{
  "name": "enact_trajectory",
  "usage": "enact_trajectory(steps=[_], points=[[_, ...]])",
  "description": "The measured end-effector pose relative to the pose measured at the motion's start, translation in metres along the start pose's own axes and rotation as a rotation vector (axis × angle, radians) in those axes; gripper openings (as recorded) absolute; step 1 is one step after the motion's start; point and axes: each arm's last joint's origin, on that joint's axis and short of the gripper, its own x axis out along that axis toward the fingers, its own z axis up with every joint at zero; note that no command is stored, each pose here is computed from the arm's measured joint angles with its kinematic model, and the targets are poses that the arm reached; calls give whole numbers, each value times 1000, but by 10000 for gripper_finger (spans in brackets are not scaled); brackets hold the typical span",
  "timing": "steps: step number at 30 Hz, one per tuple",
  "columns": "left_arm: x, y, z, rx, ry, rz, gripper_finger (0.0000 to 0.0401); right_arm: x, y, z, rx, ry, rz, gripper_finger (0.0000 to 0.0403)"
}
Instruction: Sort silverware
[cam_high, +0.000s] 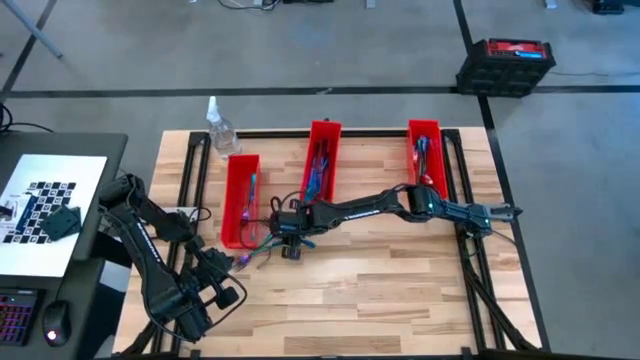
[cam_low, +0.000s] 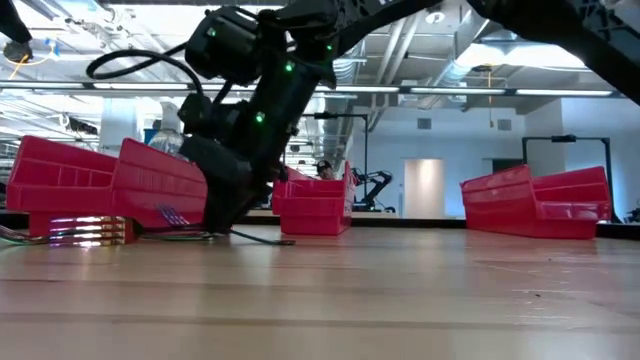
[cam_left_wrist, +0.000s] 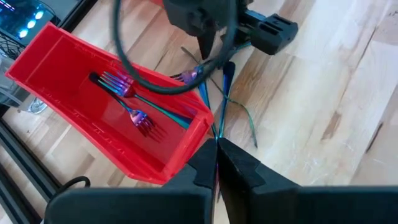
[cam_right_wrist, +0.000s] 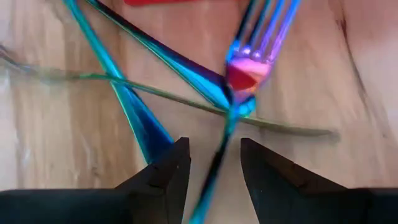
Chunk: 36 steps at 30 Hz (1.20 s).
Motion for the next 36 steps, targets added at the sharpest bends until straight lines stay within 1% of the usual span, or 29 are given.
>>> enact_trajectory(steps=[2,4,6,9,10,13,16,19,22,26,30,33,36], points=[[0,0,0,1,0,0,0,3,3,-4,-2,-4,4,132],[0,0,0,13,0,0,0,6,3,-8,-2,-7,6,121],[0,0,0,16,0,0,0,9,3,-12,4,8,10,91],[0,0,0,16,0,0,0,9,1,-13,6,13,-3,22],[0,0,0,17,0,0,0,7,0,-12,1,11,3,14],[0,0,0,22,0,0,0,3,-2,-9,6,11,4,8],[0,0,0,23,0,-1,0,-6,-1,-6,-17,53,8,5],[0,0,0,23,0,0,0,-20,2,-1,-46,90,19,3],[0,0,0,23,0,0,0,-38,4,10,-56,66,29,2],[0,0,0,23,0,0,0,-53,4,24,-34,6,80,2],[0,0,0,24,-1,0,0,-65,1,37,-9,-52,90,1],[0,0,0,22,3,0,0,-72,-7,52,69,-141,116,1],[-3,0,-2,16,15,-6,0,-77,-23,69,180,-268,221,0]])
